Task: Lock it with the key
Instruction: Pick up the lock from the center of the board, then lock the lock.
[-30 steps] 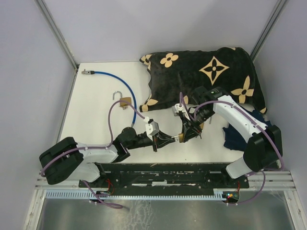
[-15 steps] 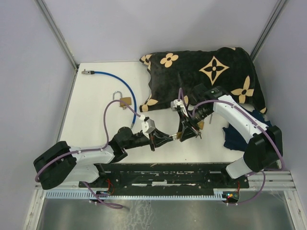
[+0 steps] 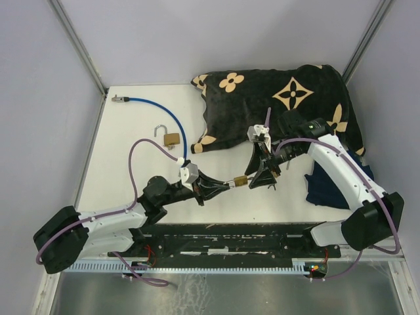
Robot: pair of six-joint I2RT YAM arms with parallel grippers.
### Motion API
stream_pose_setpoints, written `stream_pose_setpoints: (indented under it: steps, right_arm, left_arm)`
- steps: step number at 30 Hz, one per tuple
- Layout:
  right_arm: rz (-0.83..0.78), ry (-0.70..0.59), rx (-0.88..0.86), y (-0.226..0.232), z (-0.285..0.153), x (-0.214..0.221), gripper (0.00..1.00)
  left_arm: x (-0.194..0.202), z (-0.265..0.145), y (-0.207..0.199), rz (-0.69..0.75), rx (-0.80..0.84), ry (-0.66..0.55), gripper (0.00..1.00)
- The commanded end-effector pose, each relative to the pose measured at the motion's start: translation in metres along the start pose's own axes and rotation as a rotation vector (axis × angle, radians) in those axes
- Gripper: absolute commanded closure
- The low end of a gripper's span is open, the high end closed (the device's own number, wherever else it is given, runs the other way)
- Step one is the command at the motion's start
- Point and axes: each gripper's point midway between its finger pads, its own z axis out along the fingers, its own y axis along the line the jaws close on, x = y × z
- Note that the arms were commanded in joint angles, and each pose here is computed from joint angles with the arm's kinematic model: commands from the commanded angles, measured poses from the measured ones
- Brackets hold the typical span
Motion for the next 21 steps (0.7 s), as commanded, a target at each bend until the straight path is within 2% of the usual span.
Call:
stream_pose_setpoints:
  steps: [1,7,12,17,21]
  right_arm:
    - [-0.140,-0.145,-0.092,0.028,-0.001,-0.030,0.37]
    - [-0.260,-0.219,-0.142,0.045,-0.002,-0.036,0.38]
    - [-0.190,-0.155,-0.102,0.025,0.000,-0.030,0.43]
    - [-0.107,-0.133,0.026,0.001,-0.001,-0.034,0.42]
    - [-0.124,-0.165,-0.034,0.015,0.000,-0.038,0.43]
  left_arm:
    - [-0.053,0.005,-0.012,0.056,0.058,-0.153,0.97]
    - [-0.070,0.006,-0.018,0.054,0.085,-0.201,0.97]
    - [-0.079,0.006,-0.021,0.034,0.106,-0.240,0.97]
    - [-0.083,0.006,-0.019,0.028,0.098,-0.266,0.97]
    - [-0.087,0.006,-0.016,0.016,0.081,-0.295,0.97]
